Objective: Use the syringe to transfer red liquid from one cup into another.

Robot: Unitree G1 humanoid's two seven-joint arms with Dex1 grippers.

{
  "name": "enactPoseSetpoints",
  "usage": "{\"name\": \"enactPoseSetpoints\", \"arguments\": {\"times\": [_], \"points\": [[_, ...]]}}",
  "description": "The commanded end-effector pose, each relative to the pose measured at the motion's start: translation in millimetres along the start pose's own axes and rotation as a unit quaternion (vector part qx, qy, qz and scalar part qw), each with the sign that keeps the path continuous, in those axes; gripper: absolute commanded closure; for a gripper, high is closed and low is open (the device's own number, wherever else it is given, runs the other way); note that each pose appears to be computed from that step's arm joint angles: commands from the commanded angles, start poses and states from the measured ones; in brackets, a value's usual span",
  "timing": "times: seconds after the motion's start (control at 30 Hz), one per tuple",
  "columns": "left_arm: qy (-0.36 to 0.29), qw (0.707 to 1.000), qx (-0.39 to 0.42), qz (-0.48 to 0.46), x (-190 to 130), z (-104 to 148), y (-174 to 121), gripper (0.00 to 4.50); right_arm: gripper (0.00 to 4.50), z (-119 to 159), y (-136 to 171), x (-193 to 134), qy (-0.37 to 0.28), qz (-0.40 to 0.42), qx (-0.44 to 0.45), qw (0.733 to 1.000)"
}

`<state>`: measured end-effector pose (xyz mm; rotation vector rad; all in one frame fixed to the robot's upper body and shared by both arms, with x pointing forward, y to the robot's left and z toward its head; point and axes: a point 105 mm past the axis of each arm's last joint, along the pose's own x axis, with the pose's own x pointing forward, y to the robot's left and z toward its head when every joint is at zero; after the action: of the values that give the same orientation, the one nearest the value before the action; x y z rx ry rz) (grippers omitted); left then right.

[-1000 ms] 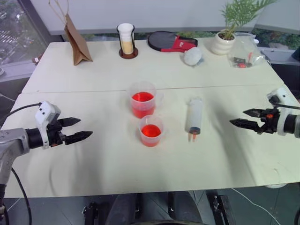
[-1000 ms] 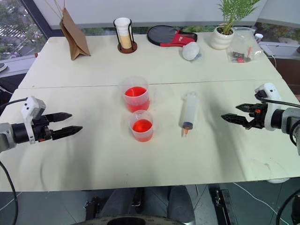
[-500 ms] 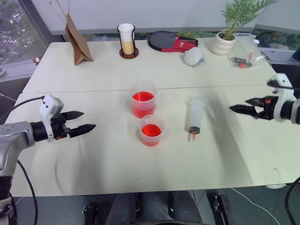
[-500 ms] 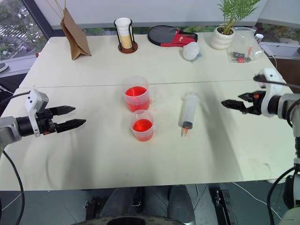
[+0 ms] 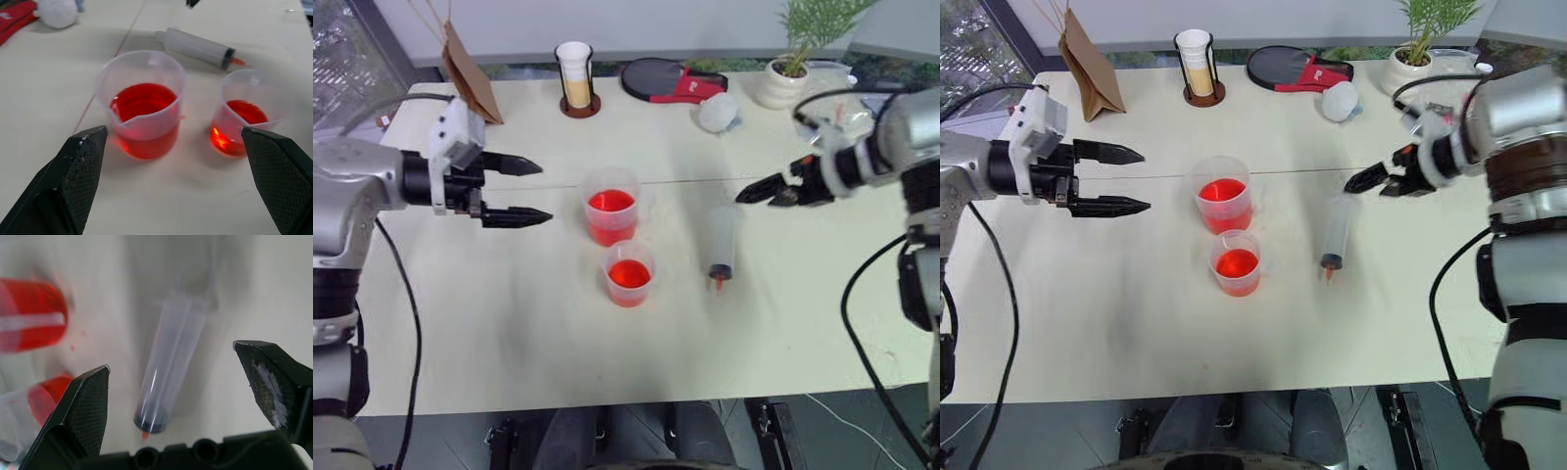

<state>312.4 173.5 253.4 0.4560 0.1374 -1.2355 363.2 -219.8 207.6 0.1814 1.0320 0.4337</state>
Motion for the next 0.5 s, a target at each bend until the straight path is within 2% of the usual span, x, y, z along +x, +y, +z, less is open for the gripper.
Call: {"name": "enactPoseSetpoints", "arguments": {"times": [0.03, 0.17, 0.4, 0.5], "points": [[-0.021, 0.998, 0.031, -0.044, -1, 21, -21, 0.03, 0.00, -3, 4, 9, 0.021, -0.010, 0.017, 1.000], [-0.010, 0.998, 0.021, -0.053, 5, 11, -33, 0.03, 0.00, -8, 9, 35, 0.046, -0.019, 0.022, 0.999], [0.003, 0.999, 0.001, -0.034, 8, -6, -40, 0.03, 0.00, -2, 12, 62, 0.043, -0.047, 0.006, 0.998], [0.003, 1.000, -0.005, -0.026, 8, -11, -41, 0.00, 1.00, -4, 11, 70, 0.052, -0.066, -0.013, 0.996]]}}
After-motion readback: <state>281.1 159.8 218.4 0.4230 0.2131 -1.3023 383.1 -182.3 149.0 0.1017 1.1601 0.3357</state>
